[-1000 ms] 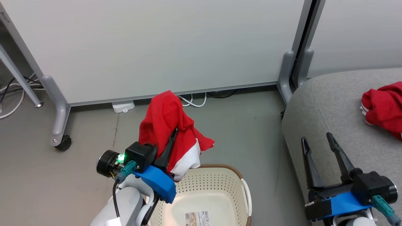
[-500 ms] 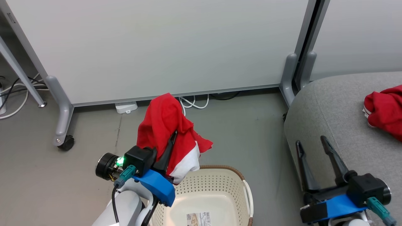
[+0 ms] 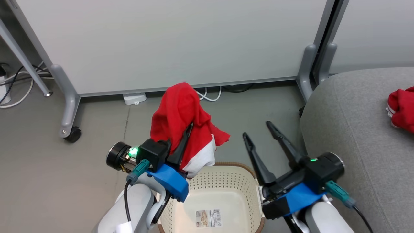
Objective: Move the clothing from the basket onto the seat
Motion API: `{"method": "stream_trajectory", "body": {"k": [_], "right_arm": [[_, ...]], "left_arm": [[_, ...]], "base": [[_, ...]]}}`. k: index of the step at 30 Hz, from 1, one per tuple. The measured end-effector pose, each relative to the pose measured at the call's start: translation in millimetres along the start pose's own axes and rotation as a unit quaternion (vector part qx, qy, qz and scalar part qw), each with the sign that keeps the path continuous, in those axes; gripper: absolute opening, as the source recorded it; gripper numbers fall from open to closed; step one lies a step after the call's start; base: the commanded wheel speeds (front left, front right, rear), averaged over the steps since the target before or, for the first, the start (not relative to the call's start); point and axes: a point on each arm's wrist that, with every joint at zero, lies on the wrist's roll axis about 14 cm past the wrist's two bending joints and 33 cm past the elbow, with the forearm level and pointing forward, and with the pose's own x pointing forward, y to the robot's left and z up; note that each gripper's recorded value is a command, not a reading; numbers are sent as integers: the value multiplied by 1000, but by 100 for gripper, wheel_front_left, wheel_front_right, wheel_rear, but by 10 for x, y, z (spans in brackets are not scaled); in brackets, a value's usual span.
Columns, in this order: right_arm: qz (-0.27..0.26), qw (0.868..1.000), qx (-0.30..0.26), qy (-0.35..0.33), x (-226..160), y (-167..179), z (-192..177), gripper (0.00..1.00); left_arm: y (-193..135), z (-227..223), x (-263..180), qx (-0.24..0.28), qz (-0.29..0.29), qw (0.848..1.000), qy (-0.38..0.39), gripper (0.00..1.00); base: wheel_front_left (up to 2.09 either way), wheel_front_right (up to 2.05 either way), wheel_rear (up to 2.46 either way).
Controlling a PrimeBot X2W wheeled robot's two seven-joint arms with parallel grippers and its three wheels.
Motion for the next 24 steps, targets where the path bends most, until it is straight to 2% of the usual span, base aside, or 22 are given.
{"method": "stream_trajectory", "body": {"k": [8,18,24], "right_arm": [[65,997,25,34,202,361,-264,100],[93,991,45,88,322,487,-640,100],[103,989,44,99,412,507,-716,100]], "left_arm": [[-41,20,94,5,-13,1000,-2,0],[-226,64,237,13,-47,999,-10,0],[-346,62,265,13,-65,998,-11,0]], "base": [[0,0,0],[0,0,0],[0,0,0]]}}
